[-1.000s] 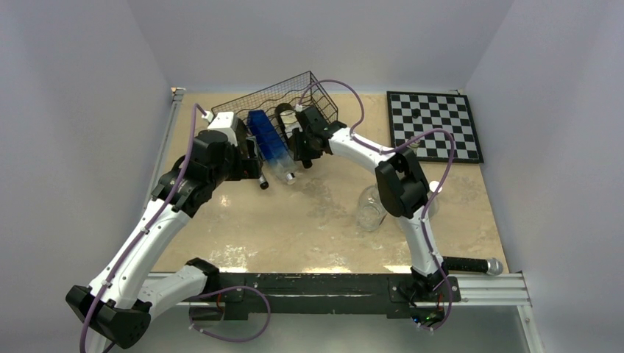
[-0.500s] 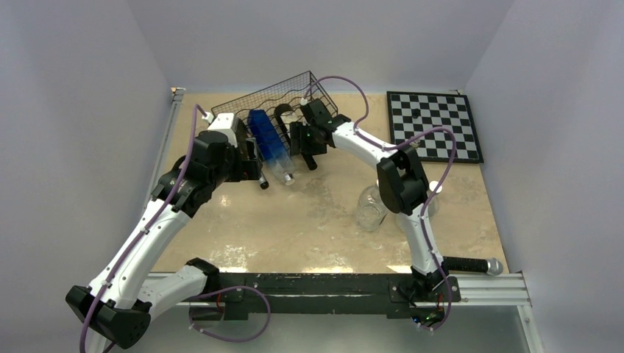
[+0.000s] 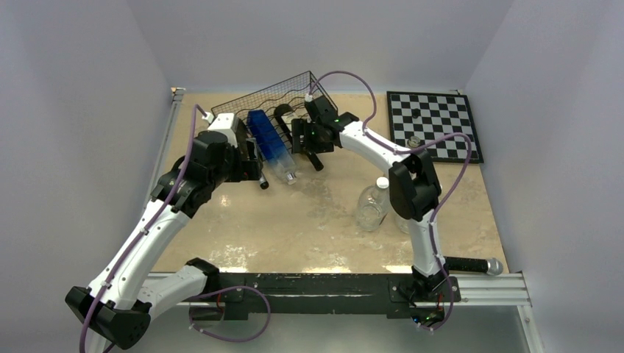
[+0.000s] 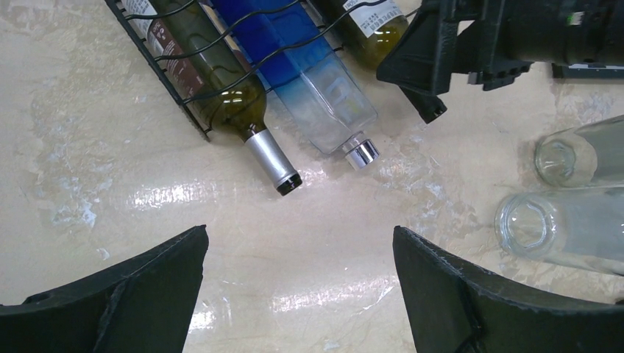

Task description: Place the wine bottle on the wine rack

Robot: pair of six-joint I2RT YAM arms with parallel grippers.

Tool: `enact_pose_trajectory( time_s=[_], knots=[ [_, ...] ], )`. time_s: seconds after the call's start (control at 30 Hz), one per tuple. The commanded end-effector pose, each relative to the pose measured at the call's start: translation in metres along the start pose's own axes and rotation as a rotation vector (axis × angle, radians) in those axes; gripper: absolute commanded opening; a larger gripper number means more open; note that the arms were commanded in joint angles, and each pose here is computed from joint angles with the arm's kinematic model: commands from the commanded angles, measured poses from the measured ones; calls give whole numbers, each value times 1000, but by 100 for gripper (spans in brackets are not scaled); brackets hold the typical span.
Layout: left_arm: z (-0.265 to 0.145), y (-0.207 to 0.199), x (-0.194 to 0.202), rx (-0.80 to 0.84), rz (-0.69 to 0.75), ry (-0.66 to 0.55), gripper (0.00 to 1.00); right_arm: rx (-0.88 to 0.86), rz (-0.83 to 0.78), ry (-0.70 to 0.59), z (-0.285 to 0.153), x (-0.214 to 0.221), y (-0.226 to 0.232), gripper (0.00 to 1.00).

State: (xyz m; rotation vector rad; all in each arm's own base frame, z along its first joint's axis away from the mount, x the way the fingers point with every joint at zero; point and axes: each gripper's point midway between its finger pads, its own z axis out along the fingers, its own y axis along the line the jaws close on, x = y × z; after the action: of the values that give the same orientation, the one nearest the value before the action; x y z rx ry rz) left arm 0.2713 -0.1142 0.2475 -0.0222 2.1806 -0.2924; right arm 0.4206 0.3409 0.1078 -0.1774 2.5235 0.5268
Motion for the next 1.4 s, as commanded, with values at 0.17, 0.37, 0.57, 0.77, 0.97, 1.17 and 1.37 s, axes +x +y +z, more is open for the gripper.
enact_pose_trajectory(
  time_s=[0.17,0.37,0.57,0.77,0.97,1.17,1.37],
  knots=[
    [-8,-2,-17,26,13,-72,99,93,18,-32,-53,-1,-12,82],
    [-5,-1,-13,22,16,-58,99,246,54,60,-55,29,-44,16],
    [-2,1,-9,11,21,-49,99,333,44,114,-47,44,-62,0],
    [-3,3,-9,4,26,-48,99,349,35,161,-31,52,-65,0],
    [-3,5,-7,-4,26,-45,99,329,47,149,-18,45,-59,0],
    [-3,5,-8,-6,18,-45,99,323,54,151,-6,34,-54,0],
    [-4,6,-6,-10,18,-40,99,321,64,153,-1,24,-50,0]
  ],
)
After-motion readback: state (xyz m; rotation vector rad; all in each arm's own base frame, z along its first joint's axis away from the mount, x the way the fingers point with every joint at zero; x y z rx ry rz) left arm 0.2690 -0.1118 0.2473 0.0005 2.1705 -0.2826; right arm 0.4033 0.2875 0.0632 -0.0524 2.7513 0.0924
